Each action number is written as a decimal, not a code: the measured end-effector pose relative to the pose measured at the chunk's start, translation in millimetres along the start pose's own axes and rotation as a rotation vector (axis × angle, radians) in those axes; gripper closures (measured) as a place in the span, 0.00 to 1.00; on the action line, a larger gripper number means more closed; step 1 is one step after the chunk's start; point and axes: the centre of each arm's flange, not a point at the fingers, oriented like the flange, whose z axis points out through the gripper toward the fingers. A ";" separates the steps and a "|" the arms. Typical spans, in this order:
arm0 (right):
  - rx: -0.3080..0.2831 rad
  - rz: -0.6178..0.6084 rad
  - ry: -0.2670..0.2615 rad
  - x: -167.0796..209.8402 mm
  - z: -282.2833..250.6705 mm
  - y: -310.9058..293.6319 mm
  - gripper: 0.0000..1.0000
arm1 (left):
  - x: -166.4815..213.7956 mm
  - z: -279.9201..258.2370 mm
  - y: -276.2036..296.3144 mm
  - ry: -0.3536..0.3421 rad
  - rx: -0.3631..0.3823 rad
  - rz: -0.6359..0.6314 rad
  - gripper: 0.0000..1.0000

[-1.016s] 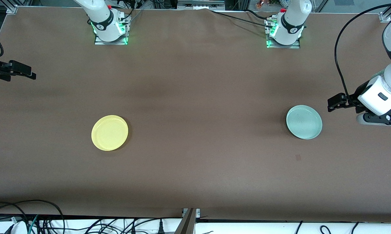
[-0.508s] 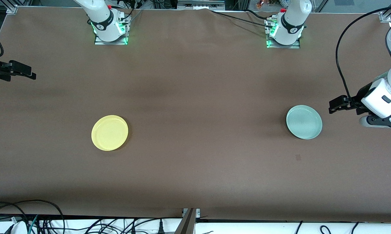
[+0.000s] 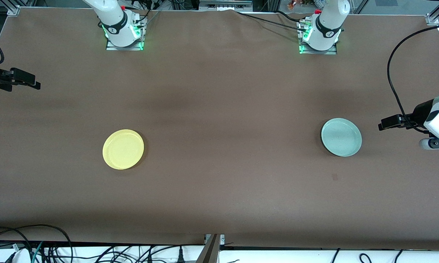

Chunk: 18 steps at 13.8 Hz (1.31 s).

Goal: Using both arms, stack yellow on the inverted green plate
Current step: 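Move the left gripper to the rim of the green plate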

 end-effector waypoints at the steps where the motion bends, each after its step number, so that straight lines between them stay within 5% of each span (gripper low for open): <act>1: 0.000 0.000 0.000 0.0 0.0 0.0 0.00 | 2.0 10.8 -9.4 0.012 -0.010 0.018 0.00; 11: 0.000 0.000 0.000 0.0 0.0 0.0 0.00 | 16.4 186.5 -76.1 0.036 -0.138 0.064 0.00; 18: 0.000 0.002 0.001 -0.2 -0.1 1.0 0.00 | 10.8 248.9 -113.9 0.000 -0.219 0.101 0.00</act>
